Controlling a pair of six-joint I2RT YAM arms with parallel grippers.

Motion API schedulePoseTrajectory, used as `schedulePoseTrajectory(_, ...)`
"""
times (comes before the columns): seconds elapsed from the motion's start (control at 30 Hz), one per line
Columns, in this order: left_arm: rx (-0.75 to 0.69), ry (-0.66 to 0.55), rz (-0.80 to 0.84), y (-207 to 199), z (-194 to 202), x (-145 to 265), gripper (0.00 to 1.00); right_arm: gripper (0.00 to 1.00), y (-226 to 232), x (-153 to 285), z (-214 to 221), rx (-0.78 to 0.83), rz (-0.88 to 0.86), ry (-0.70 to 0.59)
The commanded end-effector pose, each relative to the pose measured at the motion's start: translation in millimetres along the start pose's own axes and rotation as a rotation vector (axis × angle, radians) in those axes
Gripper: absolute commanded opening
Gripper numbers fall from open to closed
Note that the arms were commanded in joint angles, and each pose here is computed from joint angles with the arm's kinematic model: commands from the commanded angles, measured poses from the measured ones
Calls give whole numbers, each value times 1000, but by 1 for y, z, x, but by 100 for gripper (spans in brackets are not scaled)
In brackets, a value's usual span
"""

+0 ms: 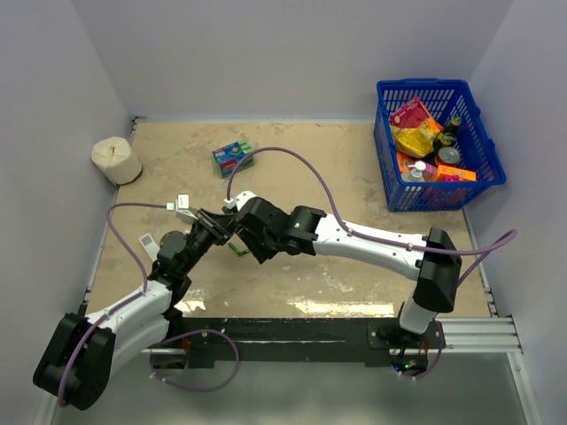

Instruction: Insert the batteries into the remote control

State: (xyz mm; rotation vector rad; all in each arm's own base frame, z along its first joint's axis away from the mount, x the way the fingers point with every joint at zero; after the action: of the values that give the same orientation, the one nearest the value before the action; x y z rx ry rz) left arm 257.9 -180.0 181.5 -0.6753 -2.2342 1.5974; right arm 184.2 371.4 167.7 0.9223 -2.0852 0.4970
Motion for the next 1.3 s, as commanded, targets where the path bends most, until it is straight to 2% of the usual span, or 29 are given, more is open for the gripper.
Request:
schedulePoseTrajectory(0.0,31,-46,106,-34,-12,-5,0,31,0,7,-8,18,7,-9)
schedulePoseTrajectory(0.4,52,-53,118,-35,-13,-4,0,31,-7,11,-3,28,39,7)
schedulePoseTrajectory(0.67,78,-47,128,-36,-11,0,0,39,-7,12,-4,27,42,3)
schedulePoseTrajectory(1.27,103,-32,167,-41,-8,5,0,47,-10,21,-10,18,45,-25)
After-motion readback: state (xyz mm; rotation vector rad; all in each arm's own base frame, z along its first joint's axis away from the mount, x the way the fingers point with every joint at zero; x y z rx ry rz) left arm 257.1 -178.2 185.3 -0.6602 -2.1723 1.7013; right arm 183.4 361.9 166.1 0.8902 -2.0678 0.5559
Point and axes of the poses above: each gripper's point midway between its finger pads, its own x axis back along the fingers, its own y axis along the line the jaws close on, z = x × y, the point moved 1 cm from there along x, back along the fingers, and after that the axes turned 5 degrees about x, right-handed, at the moved point
